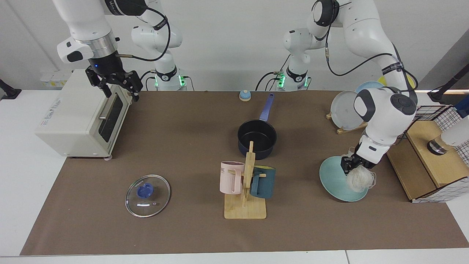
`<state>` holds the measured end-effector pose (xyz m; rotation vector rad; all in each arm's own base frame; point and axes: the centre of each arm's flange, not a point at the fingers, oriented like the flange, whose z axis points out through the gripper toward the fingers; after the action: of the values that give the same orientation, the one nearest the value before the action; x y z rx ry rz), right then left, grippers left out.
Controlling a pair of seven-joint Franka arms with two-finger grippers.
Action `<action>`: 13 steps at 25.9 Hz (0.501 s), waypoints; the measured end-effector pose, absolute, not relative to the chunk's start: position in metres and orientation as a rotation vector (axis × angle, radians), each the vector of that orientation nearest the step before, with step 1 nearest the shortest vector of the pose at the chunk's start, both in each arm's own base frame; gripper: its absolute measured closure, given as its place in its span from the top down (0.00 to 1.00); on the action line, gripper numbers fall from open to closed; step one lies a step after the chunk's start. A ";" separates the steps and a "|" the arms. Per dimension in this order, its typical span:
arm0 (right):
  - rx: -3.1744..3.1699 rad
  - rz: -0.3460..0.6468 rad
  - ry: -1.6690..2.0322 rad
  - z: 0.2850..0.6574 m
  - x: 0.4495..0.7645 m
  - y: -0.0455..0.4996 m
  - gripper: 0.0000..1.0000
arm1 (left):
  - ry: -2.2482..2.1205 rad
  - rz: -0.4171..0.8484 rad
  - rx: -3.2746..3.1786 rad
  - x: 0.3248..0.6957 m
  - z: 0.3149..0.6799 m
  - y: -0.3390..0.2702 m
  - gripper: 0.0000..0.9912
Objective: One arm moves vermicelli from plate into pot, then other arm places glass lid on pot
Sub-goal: 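Grasp the vermicelli with the left gripper and lift it, then carry the vermicelli over the black pot with the left gripper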
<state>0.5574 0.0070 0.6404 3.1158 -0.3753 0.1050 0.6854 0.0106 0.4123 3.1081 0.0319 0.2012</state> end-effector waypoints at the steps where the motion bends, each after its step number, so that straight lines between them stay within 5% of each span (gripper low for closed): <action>1: 3.114 0.104 -0.385 0.640 0.557 0.003 1.00 | 0.031 0.181 3.110 0.681 0.423 0.007 0.44; 6: 3.105 0.047 -0.424 0.639 0.552 -0.010 1.00 | 0.080 0.105 3.113 0.652 0.462 -0.020 0.43; 13: 3.093 0.038 -0.492 0.645 0.545 -0.034 1.00 | 0.145 0.069 3.118 0.608 0.471 -0.088 0.43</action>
<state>0.5449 -0.0340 0.6445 3.0930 -0.4921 0.0375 0.6083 -0.0878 0.4714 3.1177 0.1449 0.0688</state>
